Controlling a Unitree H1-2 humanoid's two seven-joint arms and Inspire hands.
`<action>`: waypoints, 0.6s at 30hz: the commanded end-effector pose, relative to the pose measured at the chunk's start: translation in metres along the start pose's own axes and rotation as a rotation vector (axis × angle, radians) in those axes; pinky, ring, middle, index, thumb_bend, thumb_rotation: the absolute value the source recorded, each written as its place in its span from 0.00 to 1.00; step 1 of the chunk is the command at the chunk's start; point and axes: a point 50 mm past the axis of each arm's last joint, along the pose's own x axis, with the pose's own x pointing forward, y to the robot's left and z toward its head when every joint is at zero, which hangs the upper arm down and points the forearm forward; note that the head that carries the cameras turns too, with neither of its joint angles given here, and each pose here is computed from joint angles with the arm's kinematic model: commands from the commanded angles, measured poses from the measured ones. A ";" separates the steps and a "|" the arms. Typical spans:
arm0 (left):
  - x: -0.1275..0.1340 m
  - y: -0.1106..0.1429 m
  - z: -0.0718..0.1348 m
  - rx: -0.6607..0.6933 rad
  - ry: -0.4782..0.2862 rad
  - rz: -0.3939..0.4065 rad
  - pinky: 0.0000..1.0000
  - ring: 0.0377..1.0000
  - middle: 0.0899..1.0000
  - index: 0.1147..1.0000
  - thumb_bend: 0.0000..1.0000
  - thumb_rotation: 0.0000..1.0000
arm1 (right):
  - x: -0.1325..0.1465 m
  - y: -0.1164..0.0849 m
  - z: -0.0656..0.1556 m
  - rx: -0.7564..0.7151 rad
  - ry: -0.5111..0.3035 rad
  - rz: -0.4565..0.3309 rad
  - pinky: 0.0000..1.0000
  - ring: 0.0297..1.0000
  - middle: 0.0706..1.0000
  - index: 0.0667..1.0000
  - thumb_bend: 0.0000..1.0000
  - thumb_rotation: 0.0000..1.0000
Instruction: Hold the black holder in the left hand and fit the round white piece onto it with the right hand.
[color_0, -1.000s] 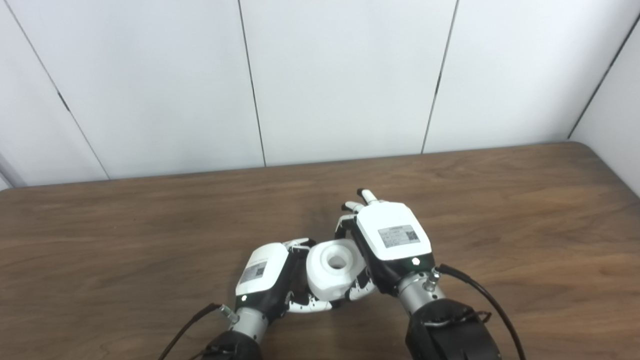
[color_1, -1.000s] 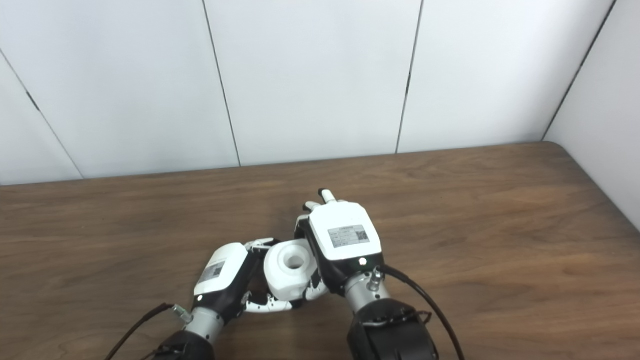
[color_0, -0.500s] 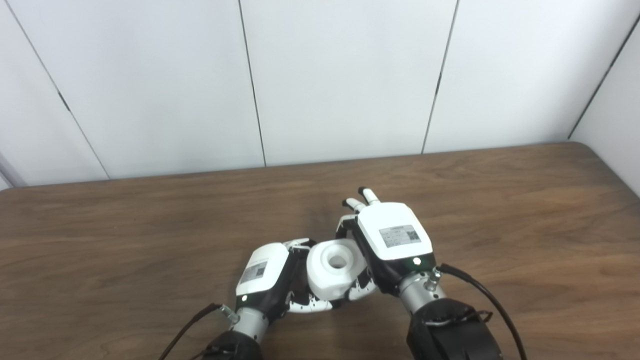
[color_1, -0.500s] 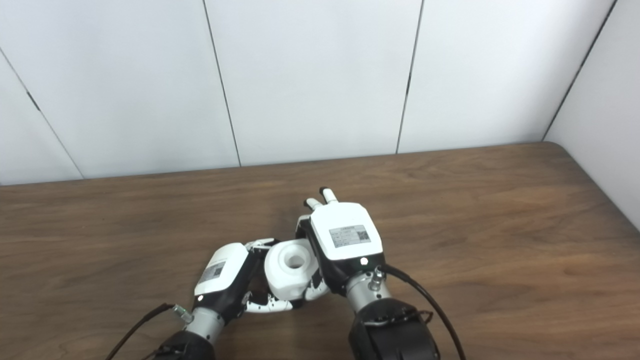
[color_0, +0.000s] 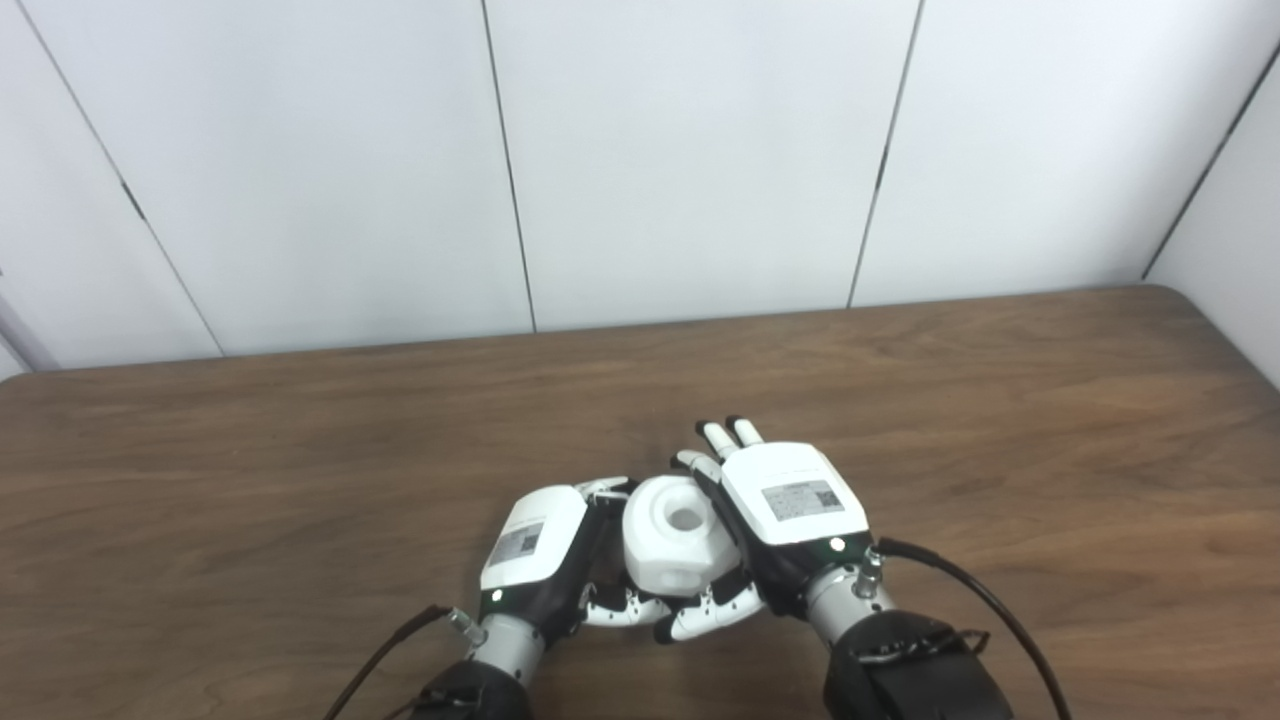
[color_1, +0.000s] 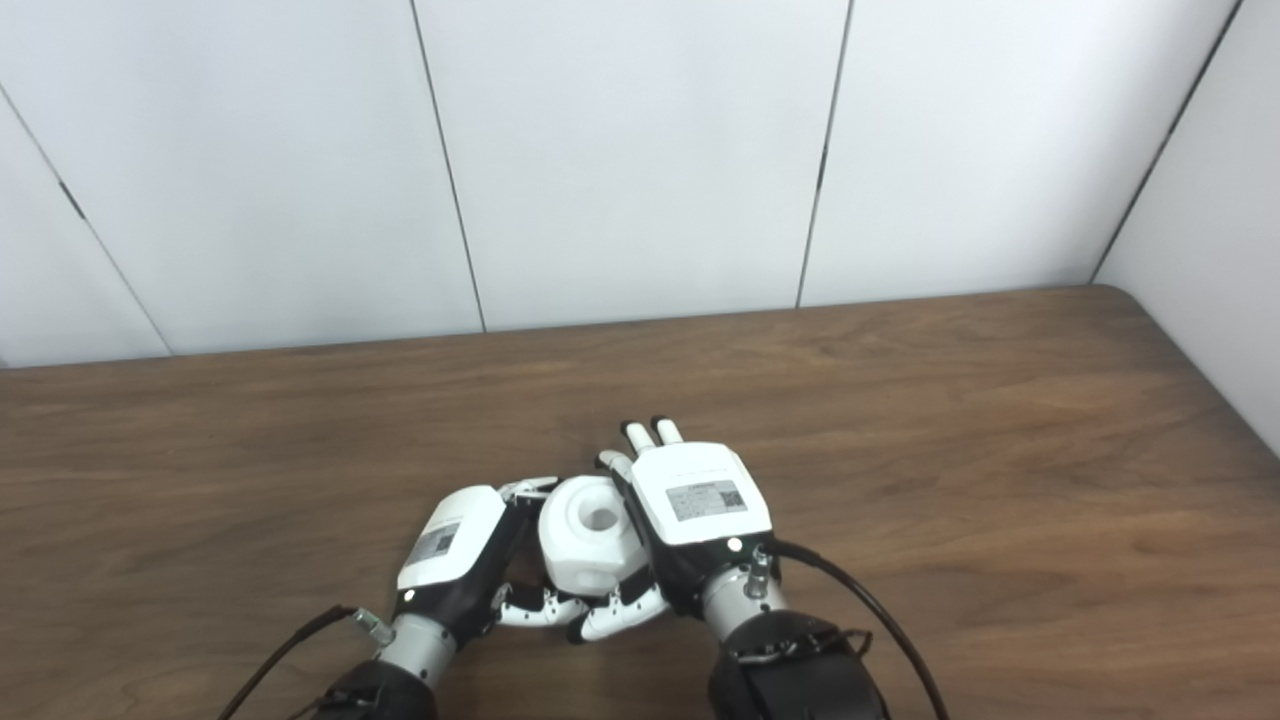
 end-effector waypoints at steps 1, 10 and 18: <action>0.001 -0.011 0.000 -0.013 0.008 -0.048 0.79 0.85 0.82 0.41 0.52 0.04 | 0.000 -0.007 0.004 0.003 -0.026 -0.007 0.75 1.00 0.98 0.85 1.00 0.52; 0.002 -0.011 -0.003 -0.012 0.010 -0.051 0.78 0.84 0.82 0.41 0.52 0.04 | -0.003 -0.018 0.001 0.060 -0.042 -0.034 0.79 1.00 1.00 0.94 1.00 0.55; 0.006 -0.013 -0.007 -0.012 0.010 -0.048 0.78 0.84 0.82 0.42 0.52 0.04 | -0.016 -0.049 -0.006 0.093 -0.111 -0.122 0.71 1.00 1.00 1.00 1.00 0.68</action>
